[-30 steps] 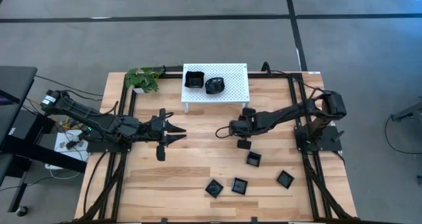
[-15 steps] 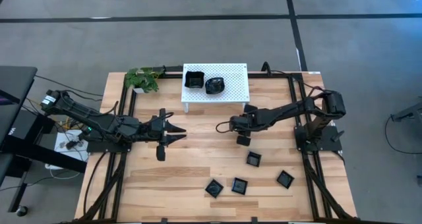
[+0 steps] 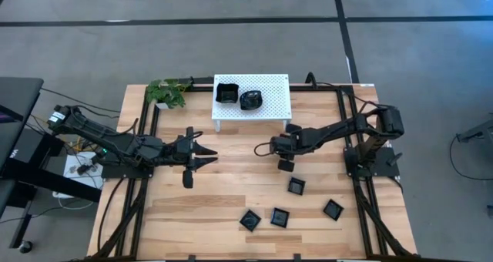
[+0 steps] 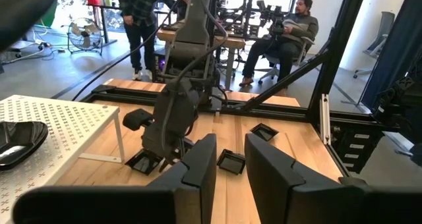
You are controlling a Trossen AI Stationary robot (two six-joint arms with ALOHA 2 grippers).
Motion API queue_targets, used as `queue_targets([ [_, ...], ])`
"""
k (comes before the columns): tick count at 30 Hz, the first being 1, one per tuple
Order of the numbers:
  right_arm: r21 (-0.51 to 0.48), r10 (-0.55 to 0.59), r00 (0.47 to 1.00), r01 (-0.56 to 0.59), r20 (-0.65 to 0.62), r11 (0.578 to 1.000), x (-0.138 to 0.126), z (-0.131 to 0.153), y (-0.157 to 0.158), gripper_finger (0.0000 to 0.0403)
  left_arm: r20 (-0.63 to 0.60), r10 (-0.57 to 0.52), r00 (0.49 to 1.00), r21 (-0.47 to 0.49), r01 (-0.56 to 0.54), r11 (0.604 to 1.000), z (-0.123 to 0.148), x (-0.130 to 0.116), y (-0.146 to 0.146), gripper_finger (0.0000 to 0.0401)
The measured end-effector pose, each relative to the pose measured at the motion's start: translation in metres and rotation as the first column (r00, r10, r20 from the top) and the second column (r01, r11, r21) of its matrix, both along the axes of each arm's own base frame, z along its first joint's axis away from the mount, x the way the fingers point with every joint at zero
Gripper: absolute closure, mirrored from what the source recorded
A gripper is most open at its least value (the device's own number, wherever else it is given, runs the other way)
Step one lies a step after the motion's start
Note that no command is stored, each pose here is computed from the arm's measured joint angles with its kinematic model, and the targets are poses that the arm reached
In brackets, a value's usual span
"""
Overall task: Pick & Place Mini shaped plates
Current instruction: Put the black square plate on the shelf
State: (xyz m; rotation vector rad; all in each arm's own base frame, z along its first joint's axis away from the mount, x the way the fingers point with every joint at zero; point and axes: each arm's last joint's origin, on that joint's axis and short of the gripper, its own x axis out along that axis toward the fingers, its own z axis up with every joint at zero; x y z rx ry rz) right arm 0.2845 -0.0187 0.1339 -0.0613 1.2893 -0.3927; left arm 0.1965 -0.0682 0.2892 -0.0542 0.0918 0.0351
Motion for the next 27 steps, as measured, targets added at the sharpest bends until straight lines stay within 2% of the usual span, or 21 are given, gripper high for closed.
queue_targets([
  [4,0.001,-0.01,1.0,0.01,0.007,1.0,-0.001,-0.001,-0.003,0.0318,0.0,0.0,1.0,0.0,0.0,1.0,0.0,0.0,0.0,0.032],
  [9,-0.007,-0.031,0.999,0.031,0.009,0.999,-0.001,-0.001,-0.009,0.039,0.0,0.0,1.0,0.0,0.0,1.0,0.0,0.0,0.0,0.032],
  [15,-0.006,0.003,1.0,-0.003,0.027,1.0,0.006,0.006,0.001,0.0388,0.0,0.0,1.0,0.0,0.0,1.0,0.0,0.0,0.0,0.032],
  [22,-0.017,0.152,0.981,-0.151,0.124,0.988,0.028,0.055,0.037,0.0396,0.0,0.0,1.0,0.0,0.0,1.0,0.0,0.0,0.0,0.032],
  [24,-0.049,0.193,0.974,-0.189,0.115,0.981,0.03,0.075,0.047,0.0399,0.0,0.0,1.0,0.0,0.0,1.0,0.0,0.0,0.0,0.032],
  [27,-0.152,0.237,0.969,-0.224,0.075,0.963,0.029,0.104,0.058,0.0399,-0.001,0.0,1.0,0.0,0.0,1.0,0.0,0.0,0.0,0.032],
])
